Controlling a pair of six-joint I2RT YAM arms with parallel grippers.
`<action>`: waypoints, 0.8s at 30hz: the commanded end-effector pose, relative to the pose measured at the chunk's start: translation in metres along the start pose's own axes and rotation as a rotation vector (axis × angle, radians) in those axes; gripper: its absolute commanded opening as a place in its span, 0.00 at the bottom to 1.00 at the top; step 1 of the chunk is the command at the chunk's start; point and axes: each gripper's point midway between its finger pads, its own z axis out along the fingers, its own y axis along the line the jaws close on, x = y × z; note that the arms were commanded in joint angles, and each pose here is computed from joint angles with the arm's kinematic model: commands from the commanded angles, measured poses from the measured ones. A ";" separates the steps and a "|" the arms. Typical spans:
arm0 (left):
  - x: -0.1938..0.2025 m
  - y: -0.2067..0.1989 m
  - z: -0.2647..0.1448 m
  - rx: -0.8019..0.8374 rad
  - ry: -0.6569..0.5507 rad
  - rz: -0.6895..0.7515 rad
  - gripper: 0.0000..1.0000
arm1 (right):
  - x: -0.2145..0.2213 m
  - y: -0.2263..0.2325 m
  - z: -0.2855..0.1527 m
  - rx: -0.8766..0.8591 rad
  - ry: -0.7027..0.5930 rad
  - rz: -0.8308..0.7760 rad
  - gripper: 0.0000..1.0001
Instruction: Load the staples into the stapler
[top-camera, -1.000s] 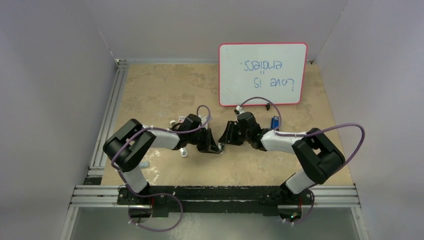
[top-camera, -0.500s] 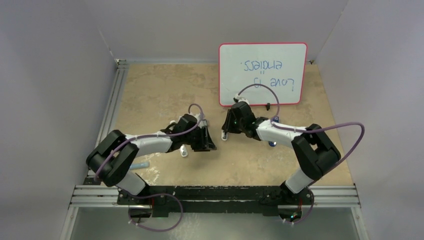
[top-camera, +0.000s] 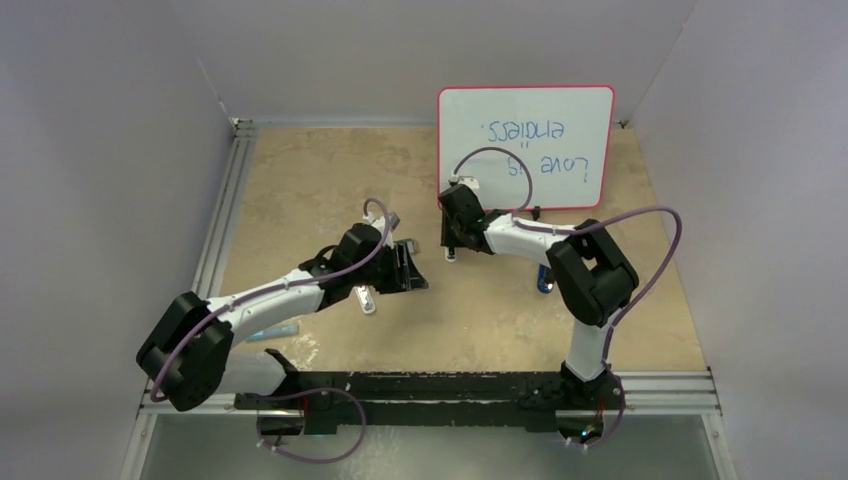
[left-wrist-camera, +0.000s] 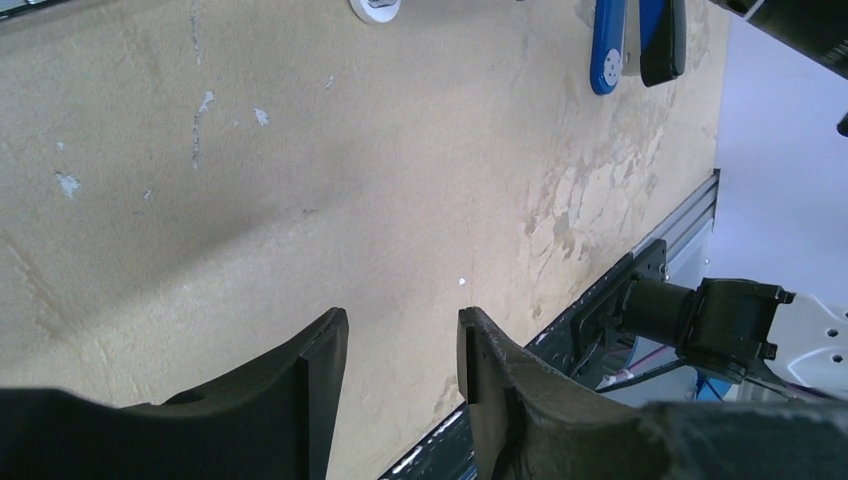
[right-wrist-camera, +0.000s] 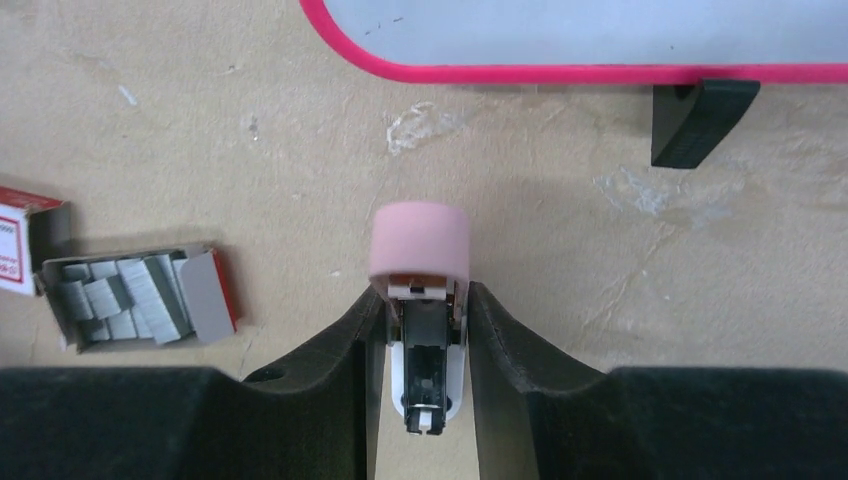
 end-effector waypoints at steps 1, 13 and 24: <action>-0.018 -0.011 -0.009 0.001 -0.059 0.045 0.44 | -0.010 -0.005 0.007 0.051 -0.019 -0.043 0.36; -0.018 -0.009 -0.008 -0.012 -0.058 0.046 0.45 | -0.014 0.006 -0.010 -0.021 -0.016 -0.019 0.54; -0.020 -0.012 -0.013 0.004 -0.078 0.052 0.46 | -0.061 -0.043 -0.085 0.116 -0.251 0.117 0.67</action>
